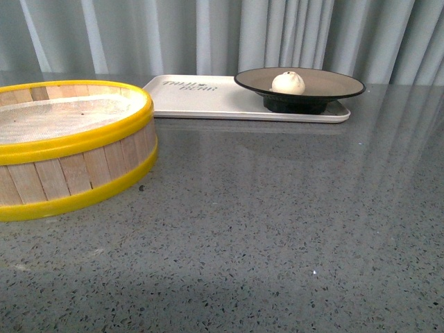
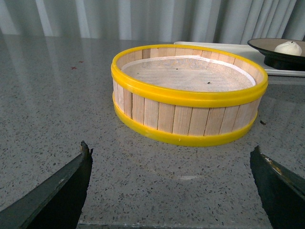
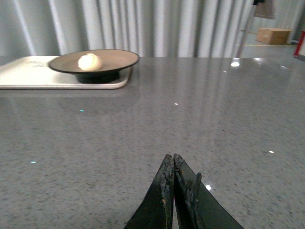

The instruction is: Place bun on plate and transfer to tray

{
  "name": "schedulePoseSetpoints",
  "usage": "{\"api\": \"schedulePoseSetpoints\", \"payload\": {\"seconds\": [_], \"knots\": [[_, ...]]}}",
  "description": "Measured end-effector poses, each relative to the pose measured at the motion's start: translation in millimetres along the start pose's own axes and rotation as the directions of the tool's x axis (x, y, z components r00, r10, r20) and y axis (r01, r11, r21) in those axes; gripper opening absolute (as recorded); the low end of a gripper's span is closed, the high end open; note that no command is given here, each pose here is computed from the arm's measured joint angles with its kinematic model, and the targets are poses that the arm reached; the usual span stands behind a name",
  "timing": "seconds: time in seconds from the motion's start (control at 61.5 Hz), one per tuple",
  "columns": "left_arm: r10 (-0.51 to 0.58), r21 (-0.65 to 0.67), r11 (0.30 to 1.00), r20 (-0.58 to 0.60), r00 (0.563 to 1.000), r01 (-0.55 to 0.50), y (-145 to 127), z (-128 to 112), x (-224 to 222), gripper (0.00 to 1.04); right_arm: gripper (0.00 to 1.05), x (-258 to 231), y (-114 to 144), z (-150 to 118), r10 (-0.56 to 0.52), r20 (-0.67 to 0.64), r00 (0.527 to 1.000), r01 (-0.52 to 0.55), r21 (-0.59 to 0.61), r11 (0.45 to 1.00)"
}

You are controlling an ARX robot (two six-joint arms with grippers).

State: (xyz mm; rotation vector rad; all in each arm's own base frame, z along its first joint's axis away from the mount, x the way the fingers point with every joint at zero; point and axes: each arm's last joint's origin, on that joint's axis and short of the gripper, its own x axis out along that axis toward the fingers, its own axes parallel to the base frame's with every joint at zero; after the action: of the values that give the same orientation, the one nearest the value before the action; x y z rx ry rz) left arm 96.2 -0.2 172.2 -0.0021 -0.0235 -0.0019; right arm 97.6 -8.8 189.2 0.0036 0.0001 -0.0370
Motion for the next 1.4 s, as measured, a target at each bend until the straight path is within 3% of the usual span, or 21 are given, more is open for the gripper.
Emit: {"api": "schedulePoseSetpoints", "payload": {"seconds": [0.146, 0.602, 1.057, 1.398], "knots": [[0.0, 0.0, 1.0, 0.0, 1.0, 0.0, 0, 0, 0, 0.98, 0.02, 0, 8, -6, 0.042, -0.002, 0.999, -0.042, -0.001, 0.999], [0.001, 0.0, 1.0, 0.0, 1.0, -0.001, 0, 0, 0, 0.98, 0.02, 0, 8, -23, 0.036, -0.001, 0.999, -0.036, 0.0, 0.999], [0.0, 0.0, 1.0, 0.0, 1.0, 0.0, 0, 0, 0, 0.98, 0.02, 0, 8, -24, 0.035, 0.0, 0.999, -0.035, -0.002, 0.999], [0.0, 0.0, 1.0, 0.0, 1.0, 0.0, 0, 0, 0, 0.98, 0.56, 0, 8, -24, 0.035, 0.0, 0.999, -0.035, -0.002, 0.999]]}}
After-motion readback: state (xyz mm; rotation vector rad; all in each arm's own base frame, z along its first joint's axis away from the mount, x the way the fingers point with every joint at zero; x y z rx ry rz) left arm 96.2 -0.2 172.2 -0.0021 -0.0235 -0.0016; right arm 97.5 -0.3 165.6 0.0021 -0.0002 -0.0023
